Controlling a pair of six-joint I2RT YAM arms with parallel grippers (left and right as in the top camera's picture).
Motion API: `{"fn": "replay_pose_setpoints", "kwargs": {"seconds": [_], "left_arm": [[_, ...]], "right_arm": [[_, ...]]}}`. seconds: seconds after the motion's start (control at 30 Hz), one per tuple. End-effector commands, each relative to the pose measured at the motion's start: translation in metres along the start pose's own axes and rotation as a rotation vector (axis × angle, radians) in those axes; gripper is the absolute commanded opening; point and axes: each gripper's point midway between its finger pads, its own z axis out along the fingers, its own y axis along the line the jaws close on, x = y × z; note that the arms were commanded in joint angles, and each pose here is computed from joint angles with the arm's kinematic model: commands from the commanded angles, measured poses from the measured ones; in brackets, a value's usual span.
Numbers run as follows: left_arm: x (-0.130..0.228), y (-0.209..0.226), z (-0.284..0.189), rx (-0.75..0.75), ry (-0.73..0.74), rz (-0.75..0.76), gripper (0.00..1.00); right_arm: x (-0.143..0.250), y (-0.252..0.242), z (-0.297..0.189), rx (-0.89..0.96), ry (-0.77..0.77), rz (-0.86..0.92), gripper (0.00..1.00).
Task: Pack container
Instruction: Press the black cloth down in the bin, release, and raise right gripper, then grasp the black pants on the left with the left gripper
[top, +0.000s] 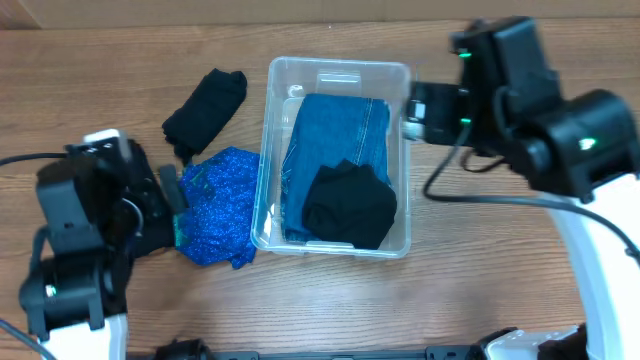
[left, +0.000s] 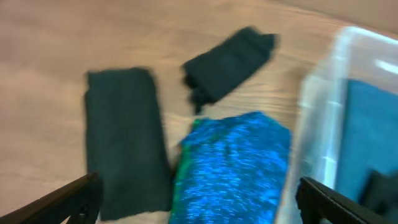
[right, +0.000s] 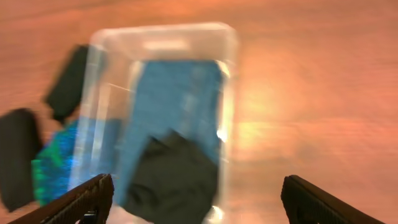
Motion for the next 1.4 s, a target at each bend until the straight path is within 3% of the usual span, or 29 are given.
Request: {"fn": "replay_pose_setpoints", "kwargs": {"seconds": [0.0, 0.27, 0.4, 0.57, 0.73, 1.07, 1.37], "left_arm": [[-0.006, 0.050, 0.008, -0.145, 0.008, -0.244, 1.00], [0.019, 0.111, 0.056, -0.133, 0.184, -0.510, 1.00], [0.045, 0.142, 0.084, -0.160, 0.296, -0.582, 1.00], [0.058, 0.160, 0.105, -0.085, 0.305, -0.632, 1.00], [0.064, 0.168, 0.120, -0.016, 0.298, -0.600, 1.00], [0.111, 0.171, 0.169, 0.044, 0.448, -0.595, 1.00], [0.116, 0.155, 0.198, 0.230, 0.432, -0.545, 1.00]], "right_arm": [[-0.001, -0.034, 0.008, 0.082, 0.043, 0.054, 0.93], [0.001, -0.066, 0.007, 0.143, 0.075, 0.087, 0.97], [0.002, -0.066, 0.007, 0.144, 0.079, 0.085, 0.97], [0.001, -0.066, 0.007, 0.144, 0.079, 0.081, 0.98], [0.001, -0.066, 0.007, 0.144, 0.078, 0.081, 0.98], [0.001, -0.066, 0.007, 0.144, 0.079, 0.077, 0.98], [0.001, -0.066, 0.007, 0.144, 0.079, 0.077, 0.99]]}}
